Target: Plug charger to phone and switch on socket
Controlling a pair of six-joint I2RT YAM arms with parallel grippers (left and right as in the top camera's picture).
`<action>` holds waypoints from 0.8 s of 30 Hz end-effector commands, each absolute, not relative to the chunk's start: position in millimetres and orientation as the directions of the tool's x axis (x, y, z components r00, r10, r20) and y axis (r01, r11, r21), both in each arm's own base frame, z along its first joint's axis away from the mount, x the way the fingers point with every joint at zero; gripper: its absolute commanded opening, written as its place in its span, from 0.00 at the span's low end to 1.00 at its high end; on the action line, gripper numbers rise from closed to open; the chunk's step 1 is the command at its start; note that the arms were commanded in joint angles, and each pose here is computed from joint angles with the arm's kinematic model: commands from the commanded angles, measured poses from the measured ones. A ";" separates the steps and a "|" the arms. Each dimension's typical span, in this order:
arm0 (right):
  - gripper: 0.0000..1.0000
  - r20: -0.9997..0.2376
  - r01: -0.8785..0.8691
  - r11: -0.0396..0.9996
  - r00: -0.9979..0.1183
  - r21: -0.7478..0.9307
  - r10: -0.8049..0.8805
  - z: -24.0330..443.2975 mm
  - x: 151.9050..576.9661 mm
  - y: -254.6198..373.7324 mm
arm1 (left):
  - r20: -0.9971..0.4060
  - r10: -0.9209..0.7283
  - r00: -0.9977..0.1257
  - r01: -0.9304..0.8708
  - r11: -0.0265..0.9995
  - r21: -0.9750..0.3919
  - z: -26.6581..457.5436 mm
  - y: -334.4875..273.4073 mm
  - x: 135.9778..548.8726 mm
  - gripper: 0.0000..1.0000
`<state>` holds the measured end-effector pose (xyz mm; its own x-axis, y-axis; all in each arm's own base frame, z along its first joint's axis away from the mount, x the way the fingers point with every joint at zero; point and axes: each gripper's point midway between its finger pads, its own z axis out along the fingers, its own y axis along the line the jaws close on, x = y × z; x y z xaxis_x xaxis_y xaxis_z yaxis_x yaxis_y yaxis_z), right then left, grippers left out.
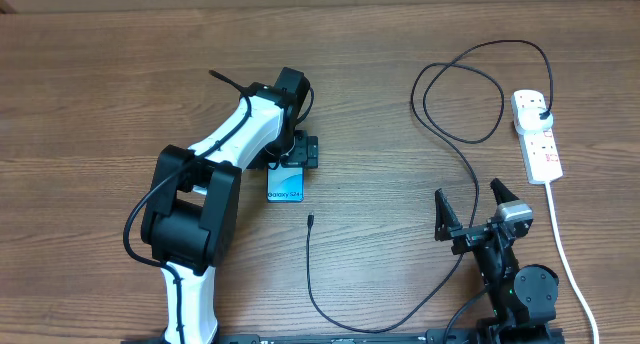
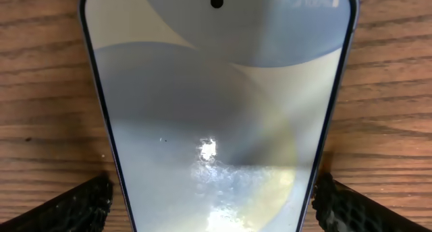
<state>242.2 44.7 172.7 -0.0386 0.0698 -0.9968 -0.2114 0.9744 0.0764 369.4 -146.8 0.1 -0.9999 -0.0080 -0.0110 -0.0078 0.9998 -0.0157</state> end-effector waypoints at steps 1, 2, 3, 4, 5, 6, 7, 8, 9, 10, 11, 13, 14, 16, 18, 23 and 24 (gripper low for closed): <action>1.00 -0.997 -0.209 0.975 -0.032 0.074 0.069 171.2 242.2 44.4 | 0.035 0.012 -0.999 0.012 1.000 -0.004 -13.8 -145.0 355.5 0.97; 1.00 -0.997 -0.209 0.975 -0.032 0.074 0.069 171.2 242.2 44.4 | 0.035 0.012 -0.999 0.012 1.000 -0.004 -13.8 -145.0 355.5 0.96; 1.00 -0.997 -0.209 0.975 -0.032 0.074 0.069 171.2 242.2 44.4 | 0.035 0.012 -0.999 0.012 1.000 -0.003 -13.8 -145.0 355.5 0.95; 1.00 -0.997 -0.209 0.975 -0.032 0.074 0.069 171.2 242.2 44.4 | 0.035 0.012 -0.999 0.012 1.000 -0.003 -13.8 -145.0 355.5 0.93; 1.00 -0.997 -0.209 0.975 -0.032 0.074 0.069 171.3 242.2 44.4 | 0.035 0.012 -0.999 0.012 1.000 -0.004 -13.8 -145.0 355.4 0.92; 1.00 -0.997 -0.209 0.975 -0.032 0.074 0.069 171.2 242.2 44.4 | 0.036 0.012 -0.999 0.012 1.000 -0.004 -13.8 -145.0 355.3 0.90; 1.00 -0.997 -0.209 0.975 -0.032 0.074 0.069 171.3 242.2 44.4 | 0.036 0.012 -0.999 0.012 1.000 -0.005 -13.8 -145.3 355.2 0.89; 1.00 -0.997 -0.209 0.975 -0.032 0.074 0.069 171.2 242.2 44.4 | 0.036 0.012 -0.999 0.012 1.000 -0.006 -13.8 -145.4 355.2 0.88; 1.00 -0.997 -0.208 0.975 -0.032 0.074 0.069 171.2 242.2 44.4 | 0.036 0.012 -0.999 0.012 1.000 -0.006 -13.8 -145.4 355.2 0.86; 1.00 -0.997 -0.209 0.975 -0.032 0.074 0.069 171.2 242.2 44.4 | 0.036 0.012 -0.999 0.012 1.000 -0.006 -13.8 -145.4 355.3 0.85; 1.00 -0.997 -0.208 0.975 -0.032 0.074 0.069 171.2 242.2 44.4 | 0.036 0.009 -0.999 0.009 1.000 -0.006 -13.8 -145.4 355.2 0.85; 1.00 -0.997 -0.209 0.975 -0.032 0.074 0.069 171.2 242.2 44.4 | 0.037 0.006 -0.999 0.006 1.000 -0.006 -13.8 -145.4 355.1 0.82; 1.00 -0.997 -0.209 0.975 -0.032 0.074 0.069 171.2 242.2 44.4 | 0.038 0.006 -0.999 0.006 1.000 -0.006 -13.8 -145.4 355.0 0.78; 1.00 -0.997 -0.209 0.975 -0.032 0.074 0.069 171.2 242.2 44.4 | 0.039 0.006 -0.999 0.006 1.000 -0.006 -13.8 -145.4 354.6 0.75; 1.00 -0.997 -0.209 0.975 -0.032 0.074 0.069 171.2 242.2 44.4 | 0.044 0.006 -0.999 0.005 1.000 -0.011 -13.8 -146.1 353.6 0.74; 1.00 -0.997 -0.209 0.975 -0.032 0.074 0.069 171.3 242.2 44.4 | 0.047 0.006 -0.999 0.005 1.000 -0.019 -13.7 -147.5 353.1 0.74; 1.00 -0.997 -0.209 0.975 -0.032 0.074 0.069 171.2 242.2 44.4 | 0.047 0.006 -0.999 0.005 1.000 -0.019 -13.7 -147.5 353.0 0.74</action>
